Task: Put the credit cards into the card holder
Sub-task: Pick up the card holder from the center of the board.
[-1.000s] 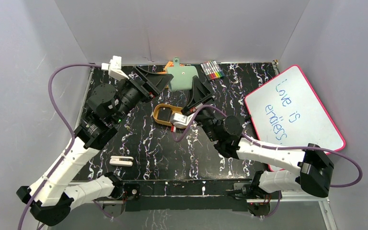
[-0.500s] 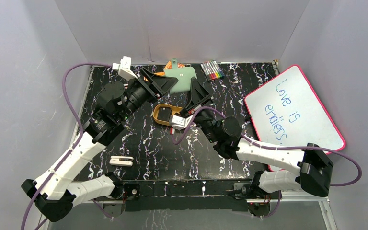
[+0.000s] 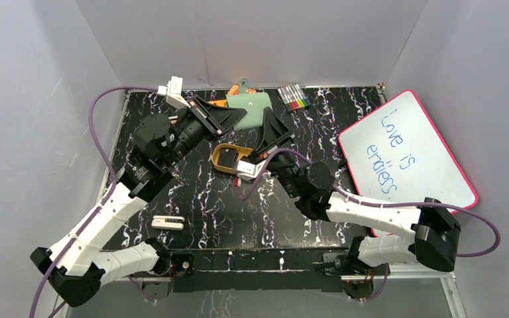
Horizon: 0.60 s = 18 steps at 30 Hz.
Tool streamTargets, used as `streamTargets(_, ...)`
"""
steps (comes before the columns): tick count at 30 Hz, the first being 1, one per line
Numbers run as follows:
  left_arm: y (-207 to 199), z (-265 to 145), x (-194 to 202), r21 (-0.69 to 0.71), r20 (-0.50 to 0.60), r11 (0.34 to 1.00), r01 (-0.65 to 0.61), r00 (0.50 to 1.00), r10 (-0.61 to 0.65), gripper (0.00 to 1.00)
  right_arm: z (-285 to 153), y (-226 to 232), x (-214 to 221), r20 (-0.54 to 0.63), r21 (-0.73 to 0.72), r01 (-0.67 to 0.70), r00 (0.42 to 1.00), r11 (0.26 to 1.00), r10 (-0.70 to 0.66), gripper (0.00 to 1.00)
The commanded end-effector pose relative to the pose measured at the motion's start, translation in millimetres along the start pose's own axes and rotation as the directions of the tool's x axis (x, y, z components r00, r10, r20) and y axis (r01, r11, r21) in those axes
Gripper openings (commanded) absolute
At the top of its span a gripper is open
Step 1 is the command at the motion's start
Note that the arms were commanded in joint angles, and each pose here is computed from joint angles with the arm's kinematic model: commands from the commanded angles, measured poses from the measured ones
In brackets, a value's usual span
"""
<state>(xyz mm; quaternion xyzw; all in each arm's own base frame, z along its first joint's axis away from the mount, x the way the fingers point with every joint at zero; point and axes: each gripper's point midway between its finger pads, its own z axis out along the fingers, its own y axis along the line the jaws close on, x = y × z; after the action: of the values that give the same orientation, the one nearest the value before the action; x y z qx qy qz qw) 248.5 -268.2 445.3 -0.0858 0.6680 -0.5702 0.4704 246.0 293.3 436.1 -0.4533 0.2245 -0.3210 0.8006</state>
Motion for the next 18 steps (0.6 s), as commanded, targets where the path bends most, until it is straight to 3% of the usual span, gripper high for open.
streamTargets(1,-2,0,5,0.031,-0.021,0.999,-0.032,0.999,0.033,0.0,-3,-36,-3,0.012,0.119,-0.054,0.999,0.991,0.053,0.0)
streamTargets(2,0,0,3,0.024,-0.014,0.999,-0.045,0.999,0.045,0.0,-3,-36,-2,0.009,0.115,-0.064,0.998,0.991,0.063,0.11)
streamTargets(4,4,-4,-4,-0.005,0.023,0.995,-0.101,0.995,0.101,0.0,-3,-31,-4,-0.005,0.065,-0.107,0.994,0.992,0.107,0.53)
streamTargets(6,17,-12,-19,-0.089,0.08,0.981,-0.171,0.981,0.178,0.0,-4,-20,-15,-0.023,-0.05,-0.182,0.983,0.982,0.181,0.76)
streamTargets(7,22,-19,-23,-0.12,0.086,0.967,-0.223,0.968,0.234,0.0,-7,-15,-21,-0.038,-0.115,-0.252,0.968,0.961,0.25,0.9)
streamTargets(8,25,-26,-28,-0.149,0.088,0.949,-0.279,0.952,0.293,0.0,-10,-12,-32,-0.058,-0.184,-0.363,0.932,0.913,0.359,0.98)
streamTargets(9,27,-34,-31,-0.17,0.082,0.93,-0.326,0.936,0.343,0.0,-13,-10,-43,-0.094,-0.268,-0.488,0.871,0.831,0.482,0.98)
streamTargets(11,29,-53,-32,-0.177,0.054,0.887,-0.427,0.895,0.442,0.0,-21,-24,-68,-0.162,-0.393,-0.715,0.673,0.579,0.721,0.99)
streamTargets(12,27,-64,-30,-0.155,0.041,0.869,-0.47,0.876,0.481,0.0,-27,-30,-76,-0.173,-0.426,-0.76,0.601,0.491,0.78,0.99)
streamTargets(14,19,-85,-19,-0.073,0.015,0.832,-0.55,0.833,0.553,0.0,-39,-41,-94,-0.191,-0.494,-0.809,0.459,0.319,0.868,0.99)
streamTargets(18,-6,-129,20,0.2,-0.065,0.759,-0.619,0.765,0.641,0.0,-61,-56,-126,-0.241,-0.62,-0.782,0.266,0.063,0.933,0.99)
